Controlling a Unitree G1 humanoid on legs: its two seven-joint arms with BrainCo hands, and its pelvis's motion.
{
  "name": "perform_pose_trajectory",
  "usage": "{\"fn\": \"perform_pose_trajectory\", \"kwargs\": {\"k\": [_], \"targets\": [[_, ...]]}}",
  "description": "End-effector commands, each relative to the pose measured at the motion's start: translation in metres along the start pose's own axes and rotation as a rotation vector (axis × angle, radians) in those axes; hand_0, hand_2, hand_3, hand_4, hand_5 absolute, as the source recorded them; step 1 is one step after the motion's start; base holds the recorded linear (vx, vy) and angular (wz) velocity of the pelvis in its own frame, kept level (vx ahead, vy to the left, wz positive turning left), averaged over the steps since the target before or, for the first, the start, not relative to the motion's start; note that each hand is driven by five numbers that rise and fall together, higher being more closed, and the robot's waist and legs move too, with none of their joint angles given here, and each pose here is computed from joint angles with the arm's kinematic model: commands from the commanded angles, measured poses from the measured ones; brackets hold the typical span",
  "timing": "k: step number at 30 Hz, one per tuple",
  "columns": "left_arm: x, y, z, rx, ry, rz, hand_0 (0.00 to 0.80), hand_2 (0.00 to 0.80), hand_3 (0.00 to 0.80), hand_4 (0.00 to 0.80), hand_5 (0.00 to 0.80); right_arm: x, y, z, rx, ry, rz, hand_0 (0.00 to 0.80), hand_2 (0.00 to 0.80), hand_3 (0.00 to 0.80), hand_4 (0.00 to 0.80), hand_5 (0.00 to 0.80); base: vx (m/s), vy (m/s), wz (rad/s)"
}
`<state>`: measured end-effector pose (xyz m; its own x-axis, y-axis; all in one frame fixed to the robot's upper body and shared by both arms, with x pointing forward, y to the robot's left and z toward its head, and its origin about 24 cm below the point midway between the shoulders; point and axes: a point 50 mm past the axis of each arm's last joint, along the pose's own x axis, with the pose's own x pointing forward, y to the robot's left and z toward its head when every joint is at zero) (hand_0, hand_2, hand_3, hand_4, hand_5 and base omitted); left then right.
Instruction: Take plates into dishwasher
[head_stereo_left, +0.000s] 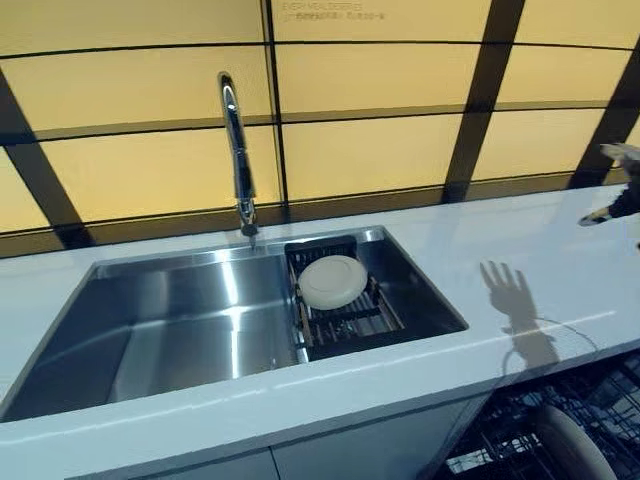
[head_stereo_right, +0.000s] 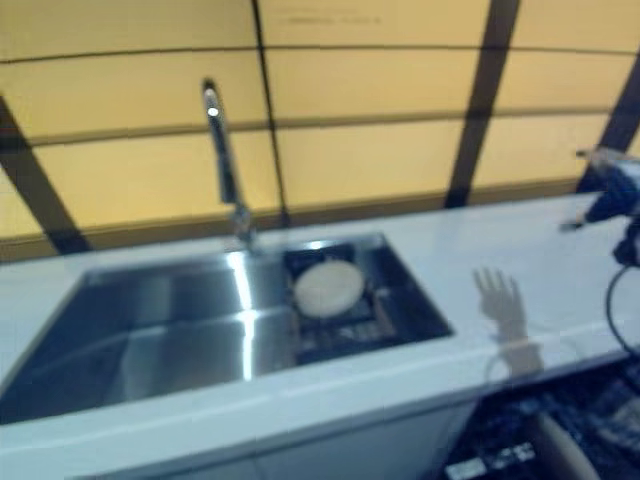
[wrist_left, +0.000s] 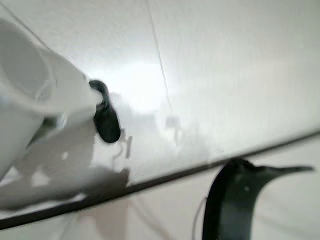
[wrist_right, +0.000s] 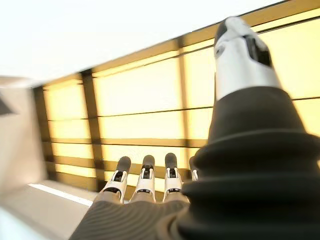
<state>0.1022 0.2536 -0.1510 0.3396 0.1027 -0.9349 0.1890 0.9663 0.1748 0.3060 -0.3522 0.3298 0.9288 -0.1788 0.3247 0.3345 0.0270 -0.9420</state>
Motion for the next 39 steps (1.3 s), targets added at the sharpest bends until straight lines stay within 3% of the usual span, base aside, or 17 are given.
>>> {"fn": "perform_pose_trajectory", "kwargs": {"k": [1, 20, 39], "targets": [[-0.003, 0.027, 0.012, -0.034, -0.035, 0.079, 0.0, 0.0, 0.0, 0.0, 0.0, 0.007, -0.029, 0.021, -0.044, -0.093, -0.107, 0.0, 0.0, 0.0, 0.0, 0.0, 0.0, -0.009, 0.18], [-0.004, 0.03, 0.024, -0.042, -0.085, 0.102, 0.0, 0.0, 0.0, 0.0, 0.0, 0.02, 0.004, 0.073, -0.255, -0.276, -0.047, 0.0, 0.0, 0.0, 0.0, 0.0, -0.015, -0.009, 0.17], [-0.004, 0.03, 0.038, -0.123, -0.152, 0.107, 0.0, 0.0, 0.0, 0.0, 0.0, 0.023, -0.001, 0.103, -0.313, -0.355, -0.137, 0.0, 0.0, 0.0, 0.0, 0.0, -0.029, 0.001, 0.05]]}}
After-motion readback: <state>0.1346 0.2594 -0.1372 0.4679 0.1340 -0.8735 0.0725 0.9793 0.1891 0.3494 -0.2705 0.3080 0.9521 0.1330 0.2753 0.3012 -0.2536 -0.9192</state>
